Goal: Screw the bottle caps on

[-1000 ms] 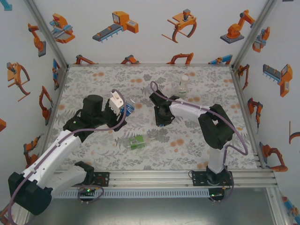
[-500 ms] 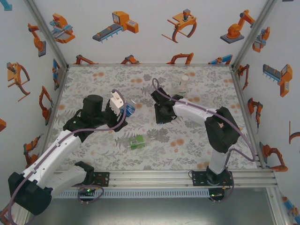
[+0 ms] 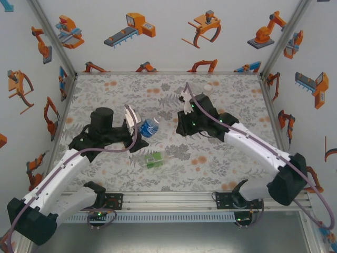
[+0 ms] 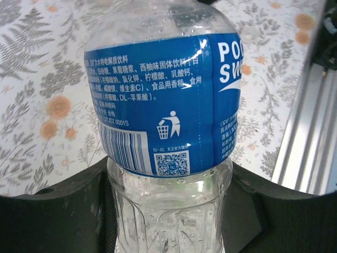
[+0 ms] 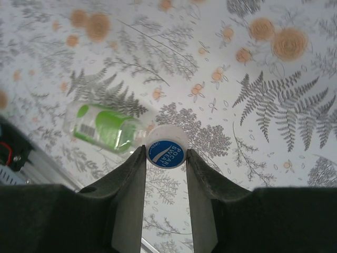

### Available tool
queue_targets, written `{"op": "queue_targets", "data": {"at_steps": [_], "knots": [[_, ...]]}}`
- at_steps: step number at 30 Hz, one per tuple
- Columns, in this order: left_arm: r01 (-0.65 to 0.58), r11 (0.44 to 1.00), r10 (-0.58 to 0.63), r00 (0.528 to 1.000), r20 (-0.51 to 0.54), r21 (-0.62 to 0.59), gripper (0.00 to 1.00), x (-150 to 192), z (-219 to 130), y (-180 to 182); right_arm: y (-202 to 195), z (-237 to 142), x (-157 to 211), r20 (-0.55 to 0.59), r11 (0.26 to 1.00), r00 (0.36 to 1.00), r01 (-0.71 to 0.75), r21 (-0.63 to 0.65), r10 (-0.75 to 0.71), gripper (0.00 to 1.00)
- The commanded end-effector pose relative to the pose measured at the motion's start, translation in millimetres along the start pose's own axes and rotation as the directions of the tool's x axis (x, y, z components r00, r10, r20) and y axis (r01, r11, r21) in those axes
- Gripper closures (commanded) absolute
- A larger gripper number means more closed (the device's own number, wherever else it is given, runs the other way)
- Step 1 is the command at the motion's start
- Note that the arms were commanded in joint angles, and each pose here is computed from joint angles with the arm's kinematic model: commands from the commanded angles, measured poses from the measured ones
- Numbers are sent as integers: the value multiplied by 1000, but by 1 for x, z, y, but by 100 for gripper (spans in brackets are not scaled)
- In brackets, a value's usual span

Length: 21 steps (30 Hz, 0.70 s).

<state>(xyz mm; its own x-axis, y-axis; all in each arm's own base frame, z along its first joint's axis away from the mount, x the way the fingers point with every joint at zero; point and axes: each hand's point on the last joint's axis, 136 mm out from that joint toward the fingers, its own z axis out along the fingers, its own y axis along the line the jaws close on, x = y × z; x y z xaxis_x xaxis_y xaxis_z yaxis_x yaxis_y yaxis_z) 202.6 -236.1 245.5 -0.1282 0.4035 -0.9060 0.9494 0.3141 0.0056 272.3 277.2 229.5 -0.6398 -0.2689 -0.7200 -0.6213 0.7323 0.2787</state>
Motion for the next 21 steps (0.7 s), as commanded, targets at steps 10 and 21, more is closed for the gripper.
{"op": "queue_targets", "data": {"at_steps": [10,21], "knots": [[-311,924,314,949,25,220,93,-8,-7,-48,97,-101,-19,359,779,841,523,-347,-404,90],[-370,883,392,920,-20,290,98,-9,-2,-64,126,-127,-11,474,640,765,634,-434,-436,91]]}}
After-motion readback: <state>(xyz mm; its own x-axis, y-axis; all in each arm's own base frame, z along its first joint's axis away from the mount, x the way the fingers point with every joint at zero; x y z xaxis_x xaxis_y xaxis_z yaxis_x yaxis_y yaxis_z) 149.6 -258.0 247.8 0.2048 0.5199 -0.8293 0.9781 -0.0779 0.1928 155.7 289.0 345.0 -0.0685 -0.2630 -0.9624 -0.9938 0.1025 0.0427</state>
